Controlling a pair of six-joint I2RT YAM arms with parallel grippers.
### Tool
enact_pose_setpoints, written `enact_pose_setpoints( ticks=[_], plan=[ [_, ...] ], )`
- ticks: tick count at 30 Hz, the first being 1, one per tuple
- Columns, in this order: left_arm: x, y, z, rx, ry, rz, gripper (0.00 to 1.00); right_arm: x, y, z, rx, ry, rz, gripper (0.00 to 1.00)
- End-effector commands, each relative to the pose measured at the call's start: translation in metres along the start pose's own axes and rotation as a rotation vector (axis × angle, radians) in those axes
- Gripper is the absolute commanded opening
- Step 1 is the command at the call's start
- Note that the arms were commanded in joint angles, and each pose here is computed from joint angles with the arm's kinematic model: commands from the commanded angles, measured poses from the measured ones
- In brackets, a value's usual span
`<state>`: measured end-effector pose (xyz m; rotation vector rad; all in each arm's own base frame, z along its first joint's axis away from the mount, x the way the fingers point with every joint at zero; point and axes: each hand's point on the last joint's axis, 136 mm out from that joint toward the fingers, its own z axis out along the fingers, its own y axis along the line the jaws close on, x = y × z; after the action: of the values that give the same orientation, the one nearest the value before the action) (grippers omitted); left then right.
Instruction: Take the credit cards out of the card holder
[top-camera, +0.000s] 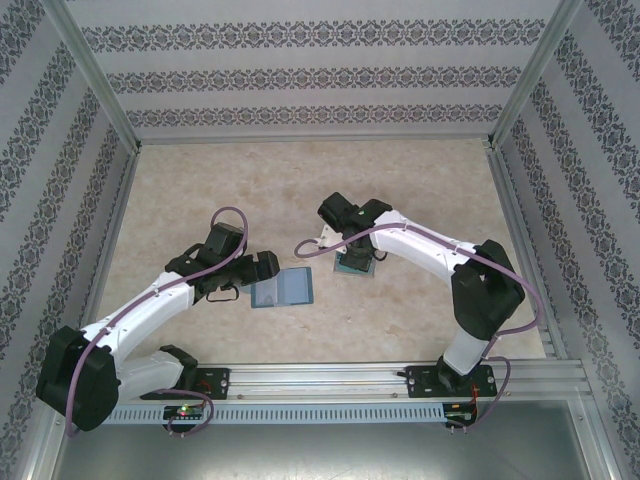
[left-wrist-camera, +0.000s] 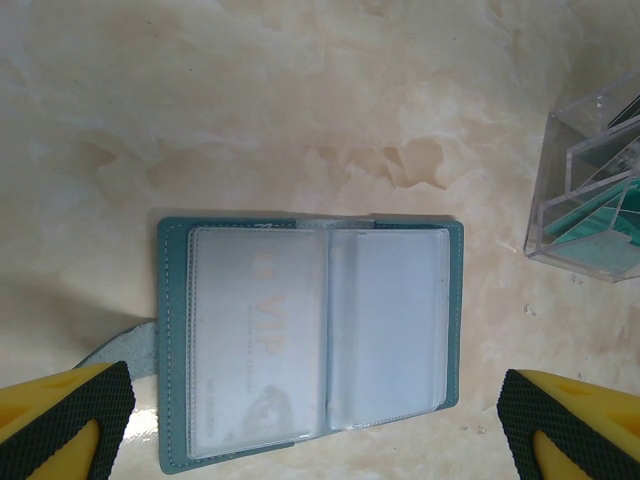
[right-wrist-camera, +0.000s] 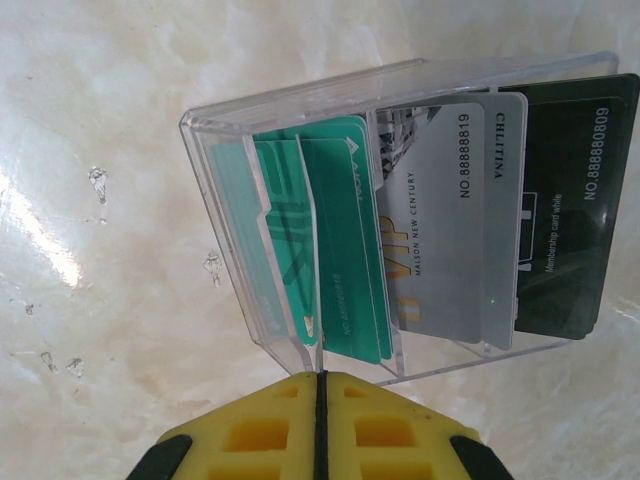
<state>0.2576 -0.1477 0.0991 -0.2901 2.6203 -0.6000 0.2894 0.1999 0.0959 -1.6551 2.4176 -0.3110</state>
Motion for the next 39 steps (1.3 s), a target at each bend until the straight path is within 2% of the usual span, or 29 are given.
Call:
enact_pose_setpoints(
  ticks=[1,2,5,12,16,20,24,26,27,32,35,39],
  plan=[
    [-0.001,0.006,0.0,-0.026,-0.011,0.02,0.96,0.004,-0.004,0.009,0.014,0.021,0.025,0.0],
    [-0.001,0.007,0.0,-0.028,-0.009,0.02,0.96,0.004,-0.007,0.009,0.018,0.019,0.037,0.0],
    [-0.001,0.007,0.0,-0.028,-0.011,0.019,0.96,0.006,-0.016,0.014,0.034,0.023,0.077,0.1],
    [0.0,0.008,-0.001,-0.033,-0.01,0.02,0.96,0.008,-0.04,0.017,0.103,0.035,0.167,0.14],
    [0.001,0.008,0.0,-0.033,-0.008,0.016,0.96,0.004,-0.044,0.012,0.112,0.016,0.192,0.19],
    [0.001,0.01,0.0,-0.039,-0.008,0.012,0.96,-0.003,-0.046,0.003,0.106,-0.009,0.248,0.2],
    [0.002,0.01,0.001,-0.042,-0.003,0.006,0.95,-0.016,-0.047,-0.014,0.075,-0.064,0.333,0.15],
    [0.004,0.012,0.002,-0.047,0.003,0.003,0.94,-0.023,-0.049,-0.023,0.061,-0.102,0.385,0.02],
    [0.004,0.012,0.002,-0.049,0.005,0.003,0.93,-0.028,-0.05,-0.028,0.05,-0.13,0.42,0.0],
    [0.006,0.014,0.0,-0.06,0.016,0.001,0.92,-0.044,-0.061,-0.047,0.039,-0.282,0.691,0.0],
    [0.007,0.015,0.0,-0.064,0.021,0.0,0.92,-0.052,-0.059,-0.052,-0.029,-0.378,0.864,0.0],
    [0.01,0.016,0.0,-0.063,0.03,-0.007,0.92,-0.056,-0.052,-0.05,-0.176,-0.385,1.04,0.0]
  ],
)
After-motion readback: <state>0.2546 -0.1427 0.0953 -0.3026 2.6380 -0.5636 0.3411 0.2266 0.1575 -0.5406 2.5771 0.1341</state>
